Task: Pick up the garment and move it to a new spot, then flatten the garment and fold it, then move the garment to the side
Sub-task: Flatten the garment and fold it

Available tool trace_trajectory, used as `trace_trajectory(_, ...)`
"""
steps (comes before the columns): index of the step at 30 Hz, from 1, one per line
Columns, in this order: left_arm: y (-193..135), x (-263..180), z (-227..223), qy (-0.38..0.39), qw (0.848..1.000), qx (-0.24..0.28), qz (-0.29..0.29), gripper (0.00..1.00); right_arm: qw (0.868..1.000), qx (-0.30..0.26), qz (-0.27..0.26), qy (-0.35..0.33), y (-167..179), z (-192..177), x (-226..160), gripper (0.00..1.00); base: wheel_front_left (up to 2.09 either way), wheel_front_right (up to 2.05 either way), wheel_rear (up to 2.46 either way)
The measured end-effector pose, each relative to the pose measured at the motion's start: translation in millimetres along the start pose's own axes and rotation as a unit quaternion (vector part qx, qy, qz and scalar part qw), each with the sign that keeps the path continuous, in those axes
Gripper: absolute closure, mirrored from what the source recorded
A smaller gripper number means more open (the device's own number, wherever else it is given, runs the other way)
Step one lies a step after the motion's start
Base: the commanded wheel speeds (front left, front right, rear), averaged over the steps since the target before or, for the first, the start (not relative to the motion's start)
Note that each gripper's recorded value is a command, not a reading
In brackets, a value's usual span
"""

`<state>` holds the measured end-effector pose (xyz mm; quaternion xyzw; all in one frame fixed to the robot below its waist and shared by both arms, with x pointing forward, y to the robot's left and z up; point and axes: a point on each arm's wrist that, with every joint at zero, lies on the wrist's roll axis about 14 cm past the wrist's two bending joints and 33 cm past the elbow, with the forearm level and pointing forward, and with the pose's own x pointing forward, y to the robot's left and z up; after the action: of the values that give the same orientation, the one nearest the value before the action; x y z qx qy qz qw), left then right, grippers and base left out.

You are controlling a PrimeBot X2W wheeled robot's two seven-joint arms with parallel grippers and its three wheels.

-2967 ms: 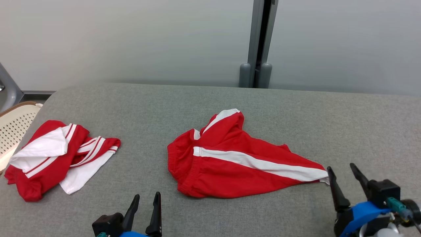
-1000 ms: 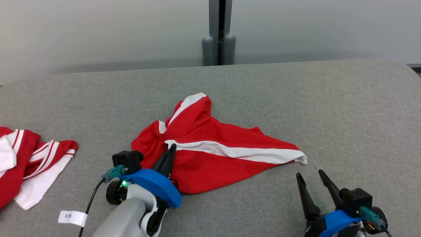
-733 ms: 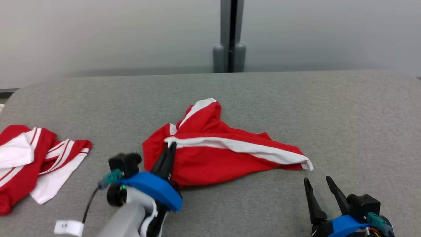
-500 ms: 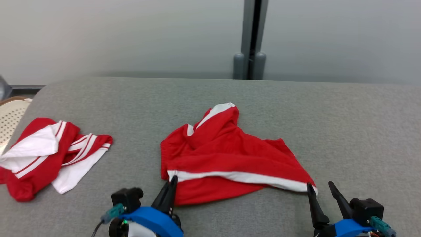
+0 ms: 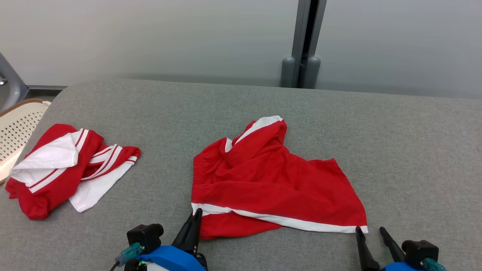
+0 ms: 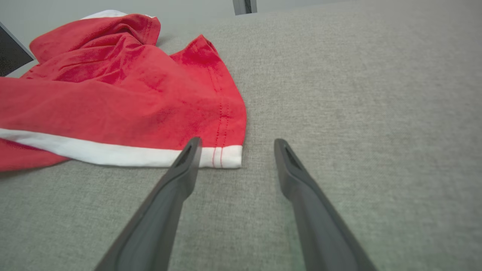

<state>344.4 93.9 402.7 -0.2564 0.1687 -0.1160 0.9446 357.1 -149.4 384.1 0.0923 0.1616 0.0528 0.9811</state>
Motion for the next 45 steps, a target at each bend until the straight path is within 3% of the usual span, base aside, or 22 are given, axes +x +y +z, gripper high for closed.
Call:
trace_trajectory(10, 0.0, 5.7, -3.1, 0.008, 1.0, 0.004, -0.002, 1.0, 1.0, 0.007, 0.009, 0.021, 6.4, -8.5, 12.6, 0.02, 0.0, 0.0, 0.0)
trace_trajectory(11, 0.8, 5.8, -3.0, 0.008, 1.0, 0.006, -0.002, 1.0, 1.0, 0.007, 0.009, 0.025, 6.7, -10.5, 13.7, 0.19, 0.0, 0.0, 0.0)
trace_trajectory(12, 1.7, 5.7, -2.9, 0.008, 1.0, 0.006, -0.001, 1.0, 0.999, 0.007, 0.009, 0.03, 7.0, -13.4, 14.5, 0.63, 0.0, 0.0, 0.0)
trace_trajectory(13, 2.9, 5.5, -2.5, 0.007, 1.0, 0.005, 0.001, 1.0, 0.999, 0.006, 0.01, 0.035, 7.2, -16.3, 14.7, 1.0, 0.0, 0.0, 0.0)
trace_trajectory(20, 6.4, 6.6, 12.0, -0.015, 1.0, 0.006, 0.005, 1.0, 0.999, 0.025, 0.008, 0.026, 8.0, -10.2, 18.1, 1.0, 0.0, 0.0, 0.0)
trace_trajectory(26, -19.0, 16.0, 61.0, -0.08, 0.995, 0.041, -0.042, 1.0, 0.992, 0.066, 0.03, -0.102, 22.0, 71.4, 26.2, 1.0, 0.0, 0.0, 0.0)
trace_trajectory(31, -66.9, 18.0, 139.2, -0.174, 0.971, 0.108, -0.124, 1.0, 0.963, 0.084, 0.06, -0.248, 34.8, 175.0, 16.6, 1.0, 0.0, 0.0, 0.0)
trace_trajectory(37, -137.6, -1.8, 246.1, -0.292, 0.914, 0.174, -0.224, 1.0, 0.907, 0.065, 0.103, -0.404, 42.5, 296.4, -23.2, 1.0, 0.0, 0.0, 0.0)
trace_trajectory(41, -177.2, -20.3, 293.4, -0.329, 0.881, 0.206, -0.269, 1.0, 0.873, 0.039, 0.122, -0.471, 44.0, 359.4, -55.1, 1.0, 0.0, 0.0, 0.0)
trace_trajectory(43, -187.2, -20.2, 304.7, -0.329, 0.879, 0.2, -0.281, 1.0, 0.867, 0.027, 0.127, -0.48, 45.5, 378.3, -61.2, 1.0, 0.0, 0.0, 0.0)
trace_trajectory(45, -188.5, -11.5, 304.3, -0.314, 0.885, 0.197, -0.282, 1.0, 0.871, 0.015, 0.126, -0.474, 44.5, 386.3, -57.6, 1.0, 0.0, 0.0, 0.0)
